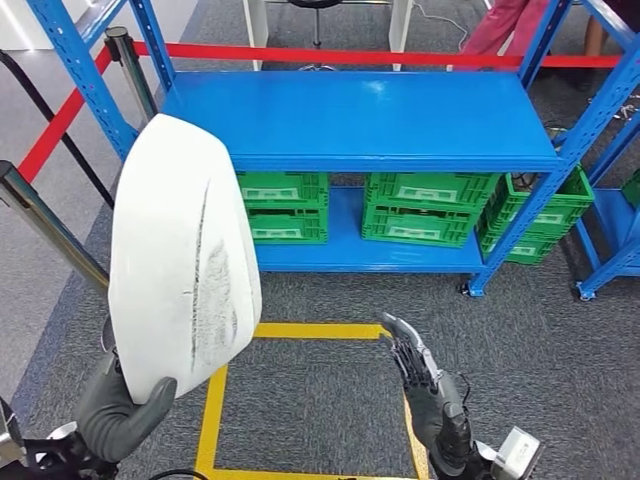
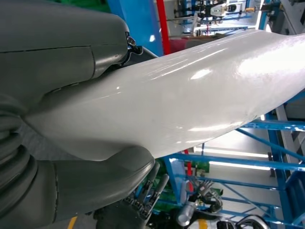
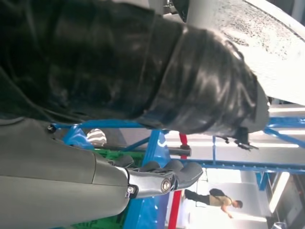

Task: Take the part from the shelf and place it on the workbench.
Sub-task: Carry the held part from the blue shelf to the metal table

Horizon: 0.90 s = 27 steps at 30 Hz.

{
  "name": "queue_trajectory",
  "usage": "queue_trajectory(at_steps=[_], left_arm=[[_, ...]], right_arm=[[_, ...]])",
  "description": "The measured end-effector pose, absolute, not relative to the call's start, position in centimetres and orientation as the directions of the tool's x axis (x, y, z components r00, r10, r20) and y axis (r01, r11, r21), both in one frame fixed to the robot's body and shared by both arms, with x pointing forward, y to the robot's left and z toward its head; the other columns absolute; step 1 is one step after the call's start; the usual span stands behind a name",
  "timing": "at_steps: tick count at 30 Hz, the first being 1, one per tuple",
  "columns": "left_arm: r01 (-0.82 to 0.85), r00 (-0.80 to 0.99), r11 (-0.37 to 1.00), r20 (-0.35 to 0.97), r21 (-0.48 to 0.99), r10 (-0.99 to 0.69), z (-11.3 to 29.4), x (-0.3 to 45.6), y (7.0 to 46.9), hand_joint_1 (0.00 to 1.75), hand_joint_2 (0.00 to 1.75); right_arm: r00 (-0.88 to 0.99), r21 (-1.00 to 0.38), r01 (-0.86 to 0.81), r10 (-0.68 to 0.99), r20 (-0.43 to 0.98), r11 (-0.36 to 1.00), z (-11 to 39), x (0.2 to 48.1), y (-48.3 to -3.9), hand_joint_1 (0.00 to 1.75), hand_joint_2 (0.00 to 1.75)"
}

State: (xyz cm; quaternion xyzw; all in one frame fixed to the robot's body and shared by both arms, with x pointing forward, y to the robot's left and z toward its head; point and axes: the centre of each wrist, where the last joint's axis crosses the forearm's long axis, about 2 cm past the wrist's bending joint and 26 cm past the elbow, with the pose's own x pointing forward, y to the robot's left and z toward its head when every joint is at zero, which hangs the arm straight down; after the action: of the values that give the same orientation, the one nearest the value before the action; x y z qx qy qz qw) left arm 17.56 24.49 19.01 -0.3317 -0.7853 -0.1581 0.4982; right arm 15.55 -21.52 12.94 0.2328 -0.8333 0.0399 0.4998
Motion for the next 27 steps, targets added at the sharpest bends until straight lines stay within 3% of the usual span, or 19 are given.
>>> queue_trajectory(at_steps=[27], left_arm=[[0.674,-0.306,0.737,0.887,-0.055,0.346,19.21,17.55,24.78,1.75,1.75]], right_arm=[[-0.397,0.151,-0.424,-0.333,0.855,0.893,13.09,15.81,-21.48,0.0,0.0]])
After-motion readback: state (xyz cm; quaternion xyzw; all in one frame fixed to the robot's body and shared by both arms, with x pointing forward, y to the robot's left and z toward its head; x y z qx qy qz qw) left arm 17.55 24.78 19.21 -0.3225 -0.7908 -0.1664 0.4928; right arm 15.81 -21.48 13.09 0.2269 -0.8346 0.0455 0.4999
